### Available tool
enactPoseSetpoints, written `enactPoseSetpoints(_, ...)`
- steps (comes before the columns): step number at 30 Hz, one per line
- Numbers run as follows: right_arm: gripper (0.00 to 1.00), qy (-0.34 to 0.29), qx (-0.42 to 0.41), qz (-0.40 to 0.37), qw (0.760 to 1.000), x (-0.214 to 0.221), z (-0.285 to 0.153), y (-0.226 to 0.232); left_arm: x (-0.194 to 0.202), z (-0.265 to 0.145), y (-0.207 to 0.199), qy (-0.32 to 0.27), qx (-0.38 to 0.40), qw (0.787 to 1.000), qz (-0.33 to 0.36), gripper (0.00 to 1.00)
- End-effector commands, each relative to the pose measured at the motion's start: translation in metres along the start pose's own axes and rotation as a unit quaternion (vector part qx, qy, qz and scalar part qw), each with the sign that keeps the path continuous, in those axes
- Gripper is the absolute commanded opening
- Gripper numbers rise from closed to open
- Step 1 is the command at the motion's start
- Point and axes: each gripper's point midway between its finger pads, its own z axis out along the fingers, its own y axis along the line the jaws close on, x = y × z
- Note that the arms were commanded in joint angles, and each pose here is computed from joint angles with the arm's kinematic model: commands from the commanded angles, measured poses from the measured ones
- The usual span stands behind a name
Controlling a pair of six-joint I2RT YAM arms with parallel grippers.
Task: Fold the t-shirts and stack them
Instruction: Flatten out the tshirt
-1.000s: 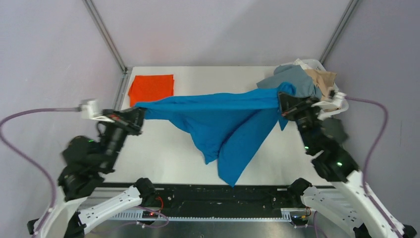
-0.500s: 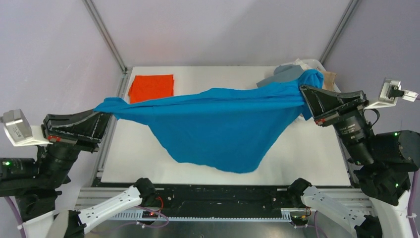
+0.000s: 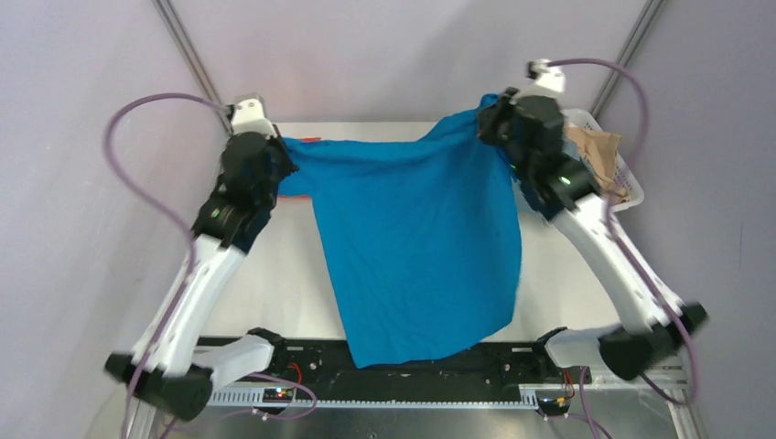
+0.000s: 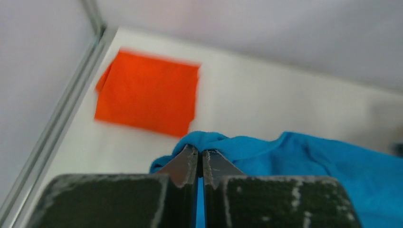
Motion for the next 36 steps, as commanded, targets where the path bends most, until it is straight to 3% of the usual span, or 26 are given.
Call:
enactPoseSetpoints(1, 0.00, 0.059, 0.025, -0.040, 0.997, 0.076, 0.094, -0.030, 0.089, 0.066, 0.022, 0.117, -0.025, 0.992, -0.047, 0.17)
enactPoseSetpoints(2, 0.02, 0.082, 0.026, -0.052, 0.995, 0.112, 0.127, -0.037, 0.115, 0.084, 0.027, 0.153, -0.034, 0.987, -0.046, 0.27)
enactPoseSetpoints(3, 0.07, 0.111, 0.042, -0.063, 0.991, 0.146, 0.154, -0.052, 0.129, 0.093, 0.026, 0.174, -0.030, 0.983, -0.047, 0.31)
enactPoseSetpoints(4, 0.26, 0.131, 0.042, -0.065, 0.988, 0.163, 0.167, -0.057, 0.152, 0.110, 0.033, 0.204, -0.043, 0.977, -0.050, 0.43)
enactPoseSetpoints(5, 0.38, 0.154, 0.051, -0.068, 0.984, 0.188, 0.190, -0.068, 0.164, 0.116, 0.031, 0.223, -0.034, 0.973, -0.056, 0.52)
enactPoseSetpoints(6, 0.59, 0.172, 0.052, -0.070, 0.981, 0.201, 0.197, -0.072, 0.180, 0.129, 0.036, 0.245, -0.039, 0.967, -0.062, 0.71)
enactPoseSetpoints(7, 0.75, 0.183, 0.055, -0.074, 0.979, 0.214, 0.213, -0.077, 0.188, 0.132, 0.031, 0.260, -0.024, 0.963, -0.070, 0.81)
enactPoseSetpoints(8, 0.82, 0.185, 0.050, -0.076, 0.979, 0.213, 0.219, -0.074, 0.195, 0.139, 0.032, 0.271, -0.023, 0.960, -0.075, 0.95)
enactPoseSetpoints(9, 0.95, 0.197, 0.055, -0.086, 0.975, 0.227, 0.224, -0.081, 0.202, 0.141, 0.030, 0.281, -0.017, 0.957, -0.077, 0.98)
enactPoseSetpoints(15, 1.00, 0.192, 0.057, -0.091, 0.976, 0.215, 0.212, -0.079, 0.198, 0.142, 0.009, 0.288, 0.033, 0.953, -0.087, 1.00)
enactPoseSetpoints(22, 0.99, 0.219, 0.024, -0.097, 0.971, 0.212, 0.127, -0.050, 0.204, 0.129, -0.028, 0.307, 0.108, 0.942, -0.085, 1.00)
enactPoseSetpoints(30, 0.99, 0.338, 0.078, -0.065, 0.936, 0.304, -0.002, -0.069, 0.265, 0.148, -0.073, 0.390, 0.159, 0.901, -0.108, 1.00)
enactPoseSetpoints(36, 1.00, 0.404, 0.133, -0.057, 0.903, 0.365, -0.072, -0.114, 0.306, 0.144, -0.079, 0.429, 0.142, 0.886, -0.101, 1.00)
